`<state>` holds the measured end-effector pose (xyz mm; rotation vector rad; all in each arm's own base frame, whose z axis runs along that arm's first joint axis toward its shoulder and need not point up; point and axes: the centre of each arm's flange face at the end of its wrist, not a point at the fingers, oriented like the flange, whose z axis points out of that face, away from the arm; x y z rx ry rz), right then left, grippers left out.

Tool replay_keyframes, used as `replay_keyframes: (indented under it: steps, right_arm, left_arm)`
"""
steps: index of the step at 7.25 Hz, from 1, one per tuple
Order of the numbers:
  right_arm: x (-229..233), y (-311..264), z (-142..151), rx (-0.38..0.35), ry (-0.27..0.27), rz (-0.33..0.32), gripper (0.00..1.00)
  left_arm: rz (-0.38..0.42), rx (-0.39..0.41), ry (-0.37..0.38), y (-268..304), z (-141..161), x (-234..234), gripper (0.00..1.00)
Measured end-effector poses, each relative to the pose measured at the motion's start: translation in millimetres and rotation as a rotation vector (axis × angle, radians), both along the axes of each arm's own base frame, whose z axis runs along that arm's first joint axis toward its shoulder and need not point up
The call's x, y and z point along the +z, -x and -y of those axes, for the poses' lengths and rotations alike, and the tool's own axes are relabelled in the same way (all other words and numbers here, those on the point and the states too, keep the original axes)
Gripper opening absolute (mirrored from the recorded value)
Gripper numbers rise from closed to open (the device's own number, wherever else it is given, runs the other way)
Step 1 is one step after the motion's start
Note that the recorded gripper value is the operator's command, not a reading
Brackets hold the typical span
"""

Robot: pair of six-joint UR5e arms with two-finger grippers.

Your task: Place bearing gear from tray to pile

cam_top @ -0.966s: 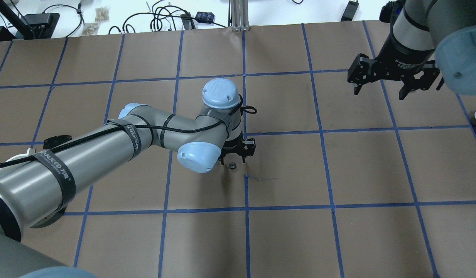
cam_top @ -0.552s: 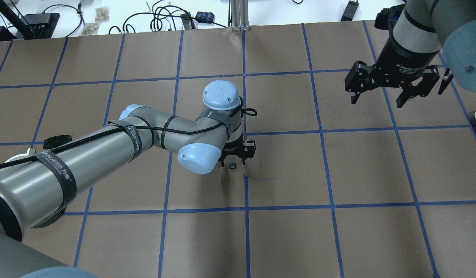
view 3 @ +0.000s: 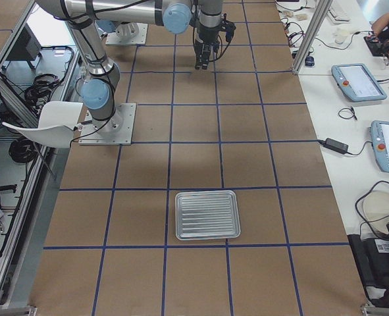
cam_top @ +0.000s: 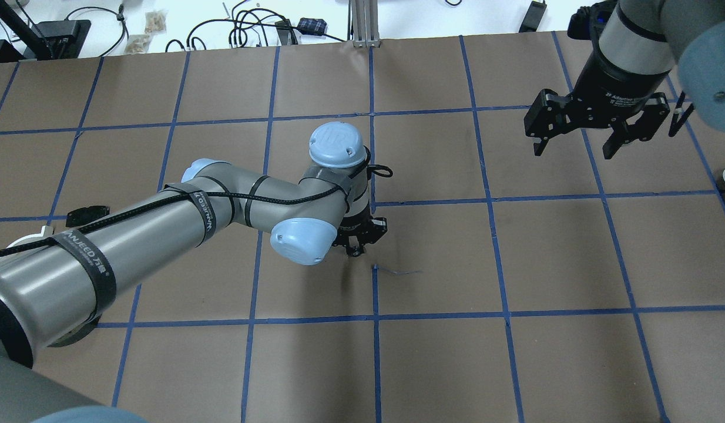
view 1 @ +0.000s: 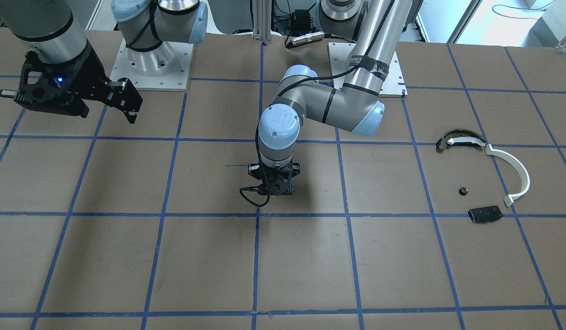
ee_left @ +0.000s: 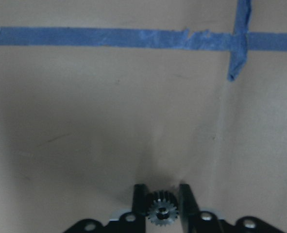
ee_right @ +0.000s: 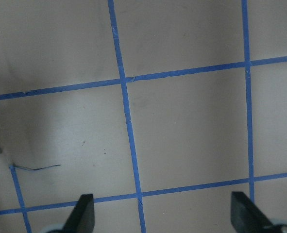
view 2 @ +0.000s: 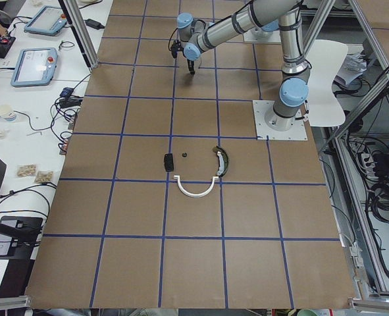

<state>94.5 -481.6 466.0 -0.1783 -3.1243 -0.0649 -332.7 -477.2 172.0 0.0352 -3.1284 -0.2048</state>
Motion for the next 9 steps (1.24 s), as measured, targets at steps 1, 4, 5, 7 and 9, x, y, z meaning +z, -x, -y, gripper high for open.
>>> replay_keyframes:
  steps: [1, 4, 5, 7, 9]
  right_arm:
    - [1.0, -1.6, -0.8, 0.006, 0.002, 0.003, 1.00]
    - [2.0, -14.5, -2.1, 0.036, 0.007, 0.006, 1.00]
    - [1.6, -16.3, -2.5, 0.040, 0.009, 0.006, 1.00]
    - [1.8, -16.8, -1.9, 0.041, 0.012, 0.008, 1.00]
    - [-0.6, -16.8, -2.1, 0.041, 0.008, 0.009, 1.00]
  left_arm:
    - [-0.002, -0.017, -0.007, -10.9, 6.4, 8.1, 0.00]
    - [-0.008, -0.037, -0.053, -135.9, 55.9, 57.8, 0.00]
    - [0.011, -0.123, -0.082, -211.8, 65.3, 69.0, 0.00]
    - [0.005, -0.218, -0.113, -359.4, 60.0, 79.2, 0.00]
    - [-0.016, -0.201, -0.080, -466.5, 46.2, 63.0, 0.00]
